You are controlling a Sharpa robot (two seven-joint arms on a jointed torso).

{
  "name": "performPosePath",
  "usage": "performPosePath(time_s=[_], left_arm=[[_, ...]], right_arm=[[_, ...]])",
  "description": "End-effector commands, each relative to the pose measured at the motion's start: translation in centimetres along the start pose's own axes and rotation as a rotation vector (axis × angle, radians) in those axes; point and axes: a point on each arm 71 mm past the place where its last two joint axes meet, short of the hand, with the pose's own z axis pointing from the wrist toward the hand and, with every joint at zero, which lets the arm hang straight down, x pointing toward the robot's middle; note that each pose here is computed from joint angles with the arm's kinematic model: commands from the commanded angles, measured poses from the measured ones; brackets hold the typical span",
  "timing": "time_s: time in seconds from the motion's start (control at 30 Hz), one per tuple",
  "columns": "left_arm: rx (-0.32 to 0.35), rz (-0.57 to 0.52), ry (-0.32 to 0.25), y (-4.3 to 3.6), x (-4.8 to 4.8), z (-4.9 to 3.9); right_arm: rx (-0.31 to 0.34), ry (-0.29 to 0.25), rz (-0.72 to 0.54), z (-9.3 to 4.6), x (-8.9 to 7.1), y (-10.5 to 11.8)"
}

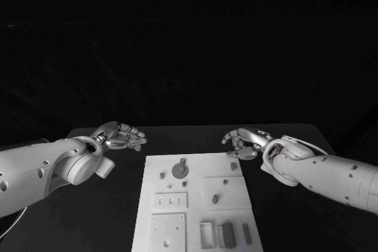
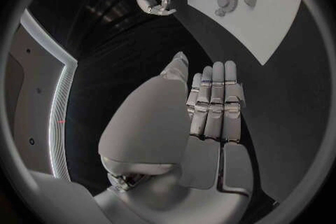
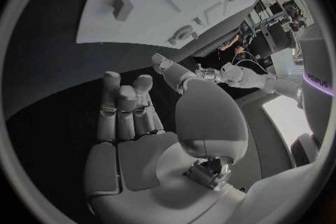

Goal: Assemble the parts on the task board

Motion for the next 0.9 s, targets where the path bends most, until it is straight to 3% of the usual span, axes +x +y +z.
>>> performPosePath(time_s=[0.03,0.43,0.67,0.9], left_arm=[[0.026,-0.003,0.019,-0.15,0.27,0.04],[0.015,-0.005,0.018,0.33,0.36,-0.06],[0.012,-0.006,0.018,0.45,0.33,-0.09],[0.011,-0.006,0.020,0.53,0.37,-0.07]], right_arm=[[-0.057,0.070,0.064,-0.5,0.1,-0.8],[-0.021,0.135,-0.020,-2.0,0.3,-3.6],[-0.002,0.181,-0.043,-2.7,1.9,-4.4],[-0.003,0.187,-0.043,-2.7,3.5,-4.3]])
